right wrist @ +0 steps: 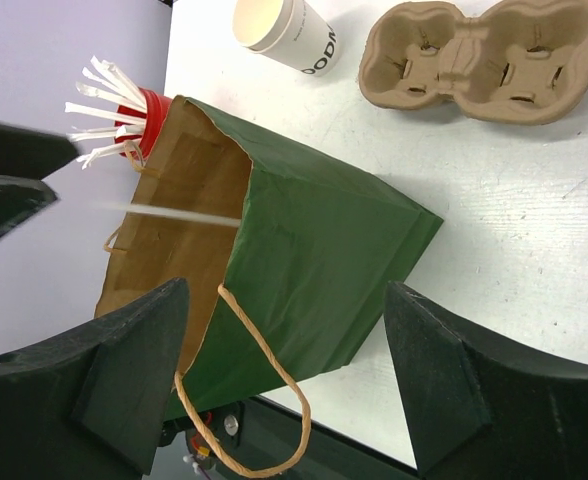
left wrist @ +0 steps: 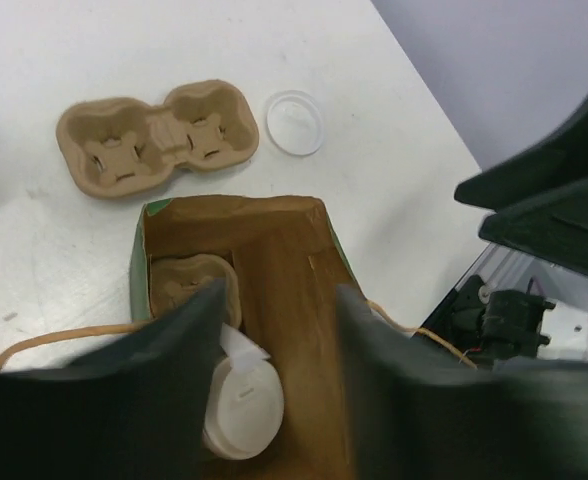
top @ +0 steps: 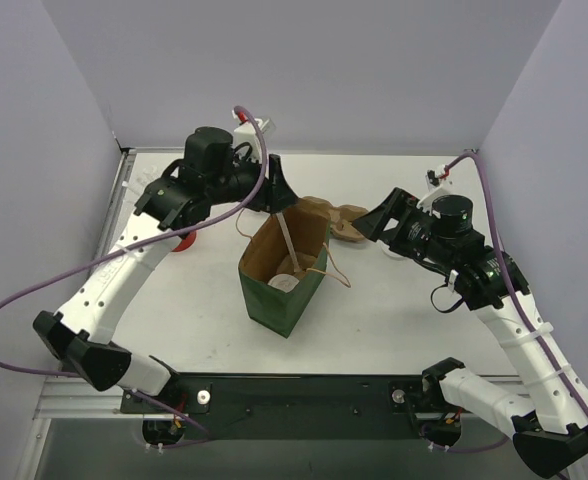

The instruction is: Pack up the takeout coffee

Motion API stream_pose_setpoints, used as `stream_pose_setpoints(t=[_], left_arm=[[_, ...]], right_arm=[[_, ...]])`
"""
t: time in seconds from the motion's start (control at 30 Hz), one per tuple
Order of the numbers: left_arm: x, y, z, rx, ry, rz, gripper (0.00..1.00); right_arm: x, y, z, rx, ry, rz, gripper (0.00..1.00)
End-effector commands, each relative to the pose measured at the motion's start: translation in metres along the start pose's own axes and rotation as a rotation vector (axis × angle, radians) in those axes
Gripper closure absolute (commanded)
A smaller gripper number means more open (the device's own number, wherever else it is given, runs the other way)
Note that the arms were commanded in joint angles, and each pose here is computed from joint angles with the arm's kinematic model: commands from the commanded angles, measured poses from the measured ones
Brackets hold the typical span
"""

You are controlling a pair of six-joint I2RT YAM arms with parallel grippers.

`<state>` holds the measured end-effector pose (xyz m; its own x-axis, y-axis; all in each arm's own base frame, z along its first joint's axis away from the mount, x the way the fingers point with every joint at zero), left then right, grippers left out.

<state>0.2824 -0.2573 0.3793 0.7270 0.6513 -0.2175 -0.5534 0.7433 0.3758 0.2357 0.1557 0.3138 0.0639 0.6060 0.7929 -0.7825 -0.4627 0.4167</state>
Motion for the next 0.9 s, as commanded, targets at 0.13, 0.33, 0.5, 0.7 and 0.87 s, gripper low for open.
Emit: stream_pose_setpoints(t=[0.13,0.33,0.5,0.7,0.87], left_arm=[[0.004,0.014,0.024,-0.045,-0.060,0.074,0.09],[0.027,0.042,0.031,-0.066,-0.030,0.287,0.06],[0.051,0.064,0.014,-0.037,-0.002,0.472,0.05],[0.071,0.076,-0.010,-0.007,0.027,0.593,0.05],[0.078,0.082,-0.016,-0.019,0.047,0.615,0.05]], right_arm=[[-0.003,-0.005,0.003,-0.019,0.003,-0.007,0.24],[-0.007,-0.007,0.002,-0.023,0.005,-0.020,0.24],[-0.012,-0.008,0.002,-0.028,0.006,-0.033,0.24],[-0.016,-0.007,0.004,-0.049,0.013,-0.044,0.24],[-0.016,-0.005,0.004,-0.058,0.014,-0.045,0.24]])
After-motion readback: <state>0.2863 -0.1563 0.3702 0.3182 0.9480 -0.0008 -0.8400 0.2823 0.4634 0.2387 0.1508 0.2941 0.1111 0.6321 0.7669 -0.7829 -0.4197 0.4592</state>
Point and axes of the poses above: each gripper's point midway between its finger pads, its own y axis back along the fingers, its own x axis along the line the jaws close on, z = x × y, the point moved 3 cm from there along y, back along the fingers, and after that the axes turned 15 degrees about -y, right-handed, at the moved point
